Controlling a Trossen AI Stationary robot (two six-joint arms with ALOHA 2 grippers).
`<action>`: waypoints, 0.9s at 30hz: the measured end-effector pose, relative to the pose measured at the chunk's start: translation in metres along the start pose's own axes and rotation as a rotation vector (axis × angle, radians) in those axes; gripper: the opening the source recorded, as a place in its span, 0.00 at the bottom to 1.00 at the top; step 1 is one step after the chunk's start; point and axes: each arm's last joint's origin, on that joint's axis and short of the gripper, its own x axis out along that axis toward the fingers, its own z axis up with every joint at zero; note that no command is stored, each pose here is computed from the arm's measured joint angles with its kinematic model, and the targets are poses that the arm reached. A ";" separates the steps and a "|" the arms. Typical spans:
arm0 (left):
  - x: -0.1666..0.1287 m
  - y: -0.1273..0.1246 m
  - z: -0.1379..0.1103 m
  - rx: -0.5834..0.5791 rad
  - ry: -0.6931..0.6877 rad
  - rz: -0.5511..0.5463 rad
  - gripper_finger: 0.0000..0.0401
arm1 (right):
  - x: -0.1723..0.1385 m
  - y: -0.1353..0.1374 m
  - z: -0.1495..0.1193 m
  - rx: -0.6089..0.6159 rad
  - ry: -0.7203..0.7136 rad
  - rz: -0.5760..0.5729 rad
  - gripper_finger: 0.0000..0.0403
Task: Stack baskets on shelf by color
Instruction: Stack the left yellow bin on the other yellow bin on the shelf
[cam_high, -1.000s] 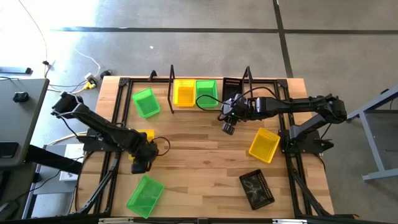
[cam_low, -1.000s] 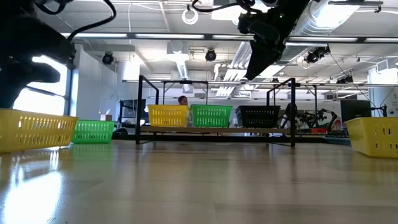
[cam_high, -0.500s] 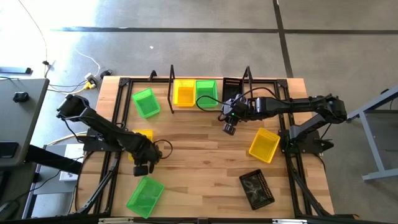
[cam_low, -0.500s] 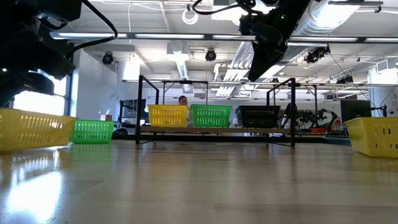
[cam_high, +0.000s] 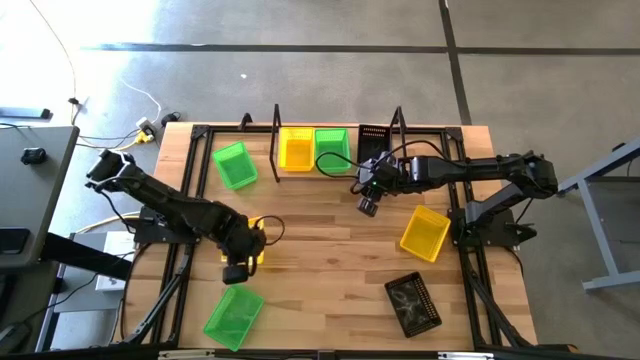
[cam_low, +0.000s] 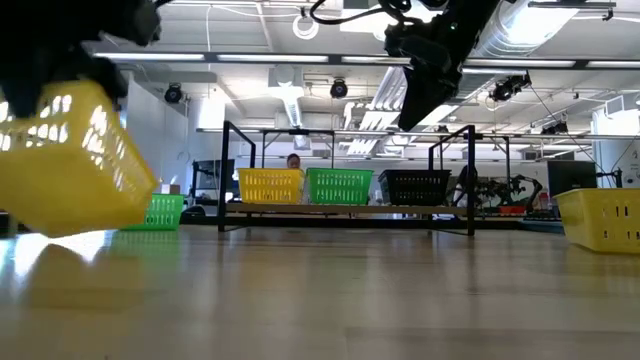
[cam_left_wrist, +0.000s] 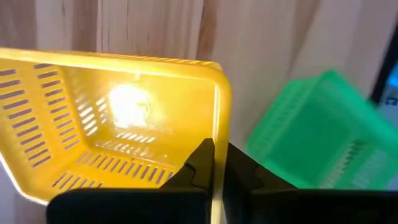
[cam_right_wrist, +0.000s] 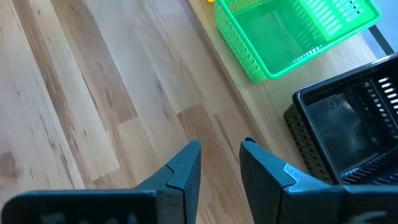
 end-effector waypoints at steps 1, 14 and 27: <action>-0.006 -0.001 0.003 0.006 -0.011 -0.004 0.01 | 0.000 0.000 0.000 0.006 0.000 0.000 0.24; -0.092 0.009 0.045 0.067 -0.303 0.091 0.00 | 0.000 0.000 0.000 0.076 -0.004 -0.012 0.24; -0.163 0.058 0.075 0.163 -0.600 0.423 0.00 | 0.000 -0.003 0.000 0.190 -0.034 -0.094 0.24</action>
